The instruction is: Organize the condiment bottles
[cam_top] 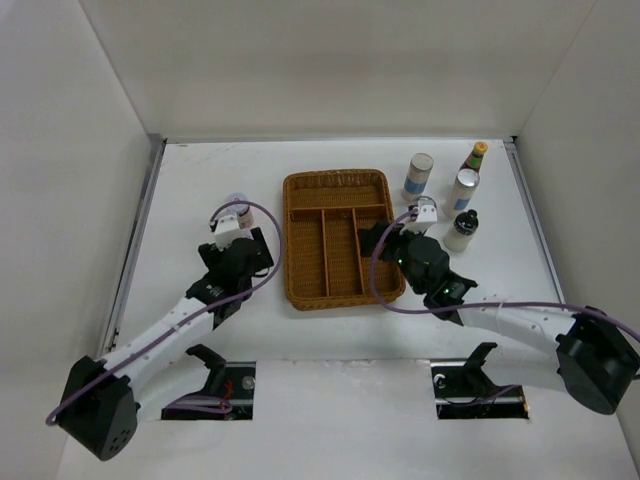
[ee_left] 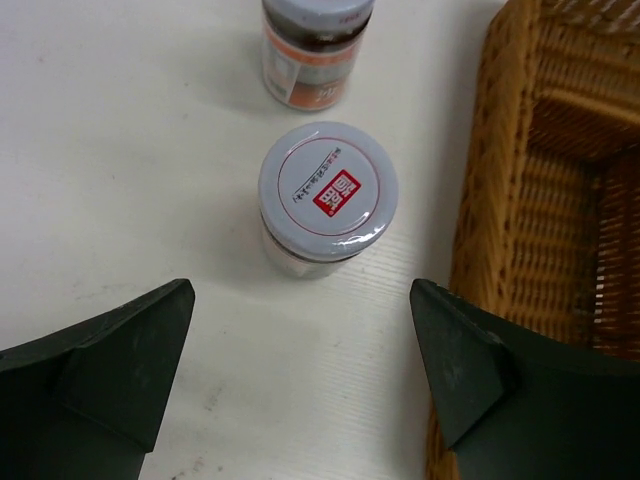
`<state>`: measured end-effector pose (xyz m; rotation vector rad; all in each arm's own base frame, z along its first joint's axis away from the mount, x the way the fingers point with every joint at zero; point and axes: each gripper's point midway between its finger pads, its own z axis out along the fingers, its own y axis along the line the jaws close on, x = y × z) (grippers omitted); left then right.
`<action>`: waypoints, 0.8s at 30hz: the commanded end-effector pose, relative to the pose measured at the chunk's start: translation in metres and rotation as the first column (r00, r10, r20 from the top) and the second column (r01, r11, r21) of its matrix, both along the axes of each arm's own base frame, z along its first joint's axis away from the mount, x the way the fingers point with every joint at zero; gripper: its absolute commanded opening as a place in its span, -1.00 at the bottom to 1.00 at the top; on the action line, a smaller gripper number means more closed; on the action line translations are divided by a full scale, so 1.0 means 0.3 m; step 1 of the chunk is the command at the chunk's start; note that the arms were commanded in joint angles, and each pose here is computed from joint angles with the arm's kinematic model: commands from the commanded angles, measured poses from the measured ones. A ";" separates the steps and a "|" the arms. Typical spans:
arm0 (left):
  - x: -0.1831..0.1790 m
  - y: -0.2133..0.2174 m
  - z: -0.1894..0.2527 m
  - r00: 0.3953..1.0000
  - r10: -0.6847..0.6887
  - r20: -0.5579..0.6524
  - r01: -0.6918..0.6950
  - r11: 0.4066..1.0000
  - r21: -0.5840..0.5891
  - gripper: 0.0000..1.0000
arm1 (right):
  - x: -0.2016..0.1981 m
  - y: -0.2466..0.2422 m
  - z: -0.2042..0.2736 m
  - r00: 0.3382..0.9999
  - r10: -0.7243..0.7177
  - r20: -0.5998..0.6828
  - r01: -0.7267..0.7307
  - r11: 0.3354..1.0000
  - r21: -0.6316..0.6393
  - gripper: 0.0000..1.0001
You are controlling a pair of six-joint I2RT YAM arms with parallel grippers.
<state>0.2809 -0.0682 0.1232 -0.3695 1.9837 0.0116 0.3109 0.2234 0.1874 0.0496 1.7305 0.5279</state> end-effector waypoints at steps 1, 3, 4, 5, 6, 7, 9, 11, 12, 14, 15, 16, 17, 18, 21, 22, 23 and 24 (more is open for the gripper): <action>0.071 -0.003 0.045 0.998 0.033 0.045 -0.034 0.999 0.016 0.83 | 0.004 0.046 0.072 0.998 0.046 0.050 -0.048 0.998 0.050 0.94; 0.105 -0.002 0.039 0.998 0.037 0.054 -0.038 0.999 0.029 0.83 | 0.003 0.054 0.072 0.997 0.056 0.054 -0.059 0.997 0.054 0.95; 0.124 -0.004 0.042 0.997 0.033 0.063 -0.035 0.999 0.034 0.83 | 0.004 0.058 0.069 0.997 0.061 0.053 -0.064 0.996 0.055 0.95; 0.143 -0.012 0.049 0.997 0.028 0.078 -0.030 0.999 0.037 0.83 | 0.002 0.062 0.066 0.997 0.065 0.051 -0.068 0.996 0.054 0.95; 0.160 -0.017 0.054 0.996 0.025 0.091 -0.029 0.999 0.042 0.82 | 0.002 0.063 0.069 0.996 0.067 0.052 -0.070 0.996 0.054 0.95; 0.177 -0.023 0.057 0.995 0.021 0.102 -0.026 0.999 0.047 0.81 | -0.001 0.067 0.071 0.996 0.071 0.054 -0.074 0.996 0.056 0.95; 0.209 -0.025 0.054 0.995 0.020 0.101 -0.027 0.997 0.066 0.74 | -0.001 0.073 0.065 0.996 0.075 0.052 -0.077 0.996 0.054 0.95; 0.227 -0.029 0.039 0.996 0.019 0.088 -0.025 0.997 0.078 0.62 | -0.001 0.073 0.057 0.996 0.075 0.046 -0.077 0.996 0.049 0.96; 0.232 -0.028 0.033 0.996 0.021 0.085 -0.028 0.996 0.079 0.54 | -0.002 0.072 0.060 0.996 0.075 0.049 -0.077 0.996 0.051 0.96; 0.238 -0.030 0.016 0.997 0.018 0.080 -0.024 0.997 0.075 0.20 | -0.006 0.067 0.072 0.996 0.073 0.057 -0.076 0.995 0.060 0.96; 0.238 -0.030 0.016 0.997 0.017 0.081 -0.022 0.997 0.073 0.01 | -0.008 0.065 0.073 0.996 0.072 0.057 -0.076 0.995 0.064 0.96; 0.236 -0.026 0.024 0.996 0.021 0.087 -0.027 0.997 0.072 -0.11 | -0.010 0.065 0.072 0.996 0.073 0.057 -0.077 0.995 0.066 0.96; 0.233 -0.024 0.045 0.995 0.024 0.101 -0.031 0.997 0.070 -0.23 | -0.010 0.065 0.074 0.996 0.073 0.058 -0.077 0.995 0.068 0.96; 0.229 -0.021 0.076 0.992 0.030 0.124 -0.038 0.997 0.065 -0.30 | -0.011 0.064 0.078 0.996 0.073 0.060 -0.077 0.995 0.070 0.96; 0.223 -0.028 0.259 0.971 0.037 0.236 -0.047 0.998 0.039 -0.35 | -0.010 0.066 0.074 0.996 0.073 0.057 -0.077 0.995 0.070 0.97; 0.224 -0.036 0.311 0.962 0.033 0.270 -0.043 0.999 0.029 -0.35 | -0.008 0.067 0.068 0.996 0.073 0.055 -0.077 0.995 0.068 0.97; 0.227 -0.051 0.379 0.949 0.030 0.315 -0.035 0.999 0.008 -0.35 | -0.006 0.069 0.066 0.996 0.073 0.054 -0.077 0.995 0.067 0.97; 0.236 -0.073 0.437 0.935 0.023 0.355 -0.017 1.000 -0.018 -0.35 | -0.006 0.069 0.064 0.996 0.073 0.052 -0.077 0.995 0.066 0.97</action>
